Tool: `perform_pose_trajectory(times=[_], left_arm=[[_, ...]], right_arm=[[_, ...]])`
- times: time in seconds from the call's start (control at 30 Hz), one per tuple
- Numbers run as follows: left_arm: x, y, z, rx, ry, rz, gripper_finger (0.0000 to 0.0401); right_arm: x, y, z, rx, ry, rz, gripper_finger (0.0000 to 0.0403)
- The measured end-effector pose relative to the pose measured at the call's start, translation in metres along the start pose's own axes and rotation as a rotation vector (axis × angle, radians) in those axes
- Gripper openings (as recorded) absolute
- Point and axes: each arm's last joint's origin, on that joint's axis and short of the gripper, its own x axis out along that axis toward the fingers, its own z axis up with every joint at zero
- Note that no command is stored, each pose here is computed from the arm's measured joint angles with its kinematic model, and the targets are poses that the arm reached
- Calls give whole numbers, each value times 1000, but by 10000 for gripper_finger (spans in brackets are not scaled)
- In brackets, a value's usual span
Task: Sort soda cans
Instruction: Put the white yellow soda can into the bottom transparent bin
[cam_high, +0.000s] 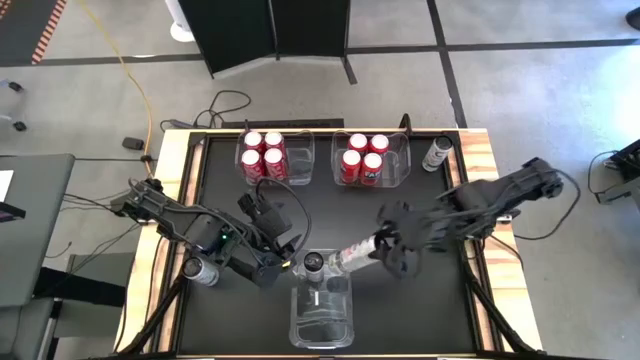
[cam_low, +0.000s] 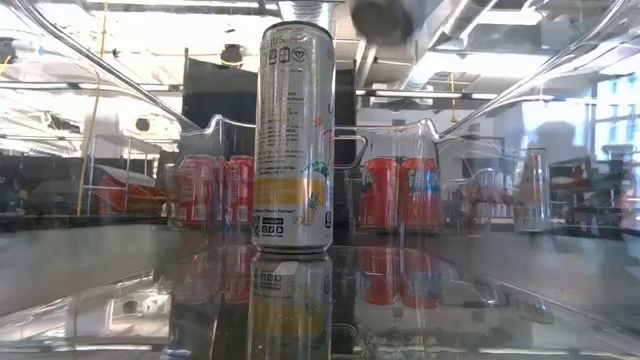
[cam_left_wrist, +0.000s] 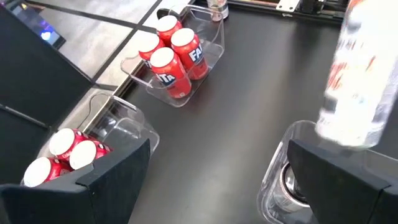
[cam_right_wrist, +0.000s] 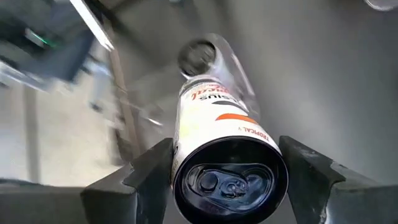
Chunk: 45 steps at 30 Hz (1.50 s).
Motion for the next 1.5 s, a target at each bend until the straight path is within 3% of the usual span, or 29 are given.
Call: perform_pose_trajectory(times=[0.2,0.57,0.93,1.27,1.5], left_arm=[[-1,5,-4,-33,39,29,375],[-1,12,-6,-67,89,28,375],[3,17,-3,-107,93,42,375],[3,17,-2,-116,89,47,375],[7,21,0,-126,72,78,375]], right_arm=[[43,4,5,-121,149,-103,262],[112,33,18,-379,318,-176,262],[172,40,19,-557,489,-256,262],[183,32,21,-613,513,-316,268],[180,26,30,-597,495,-324,330]])
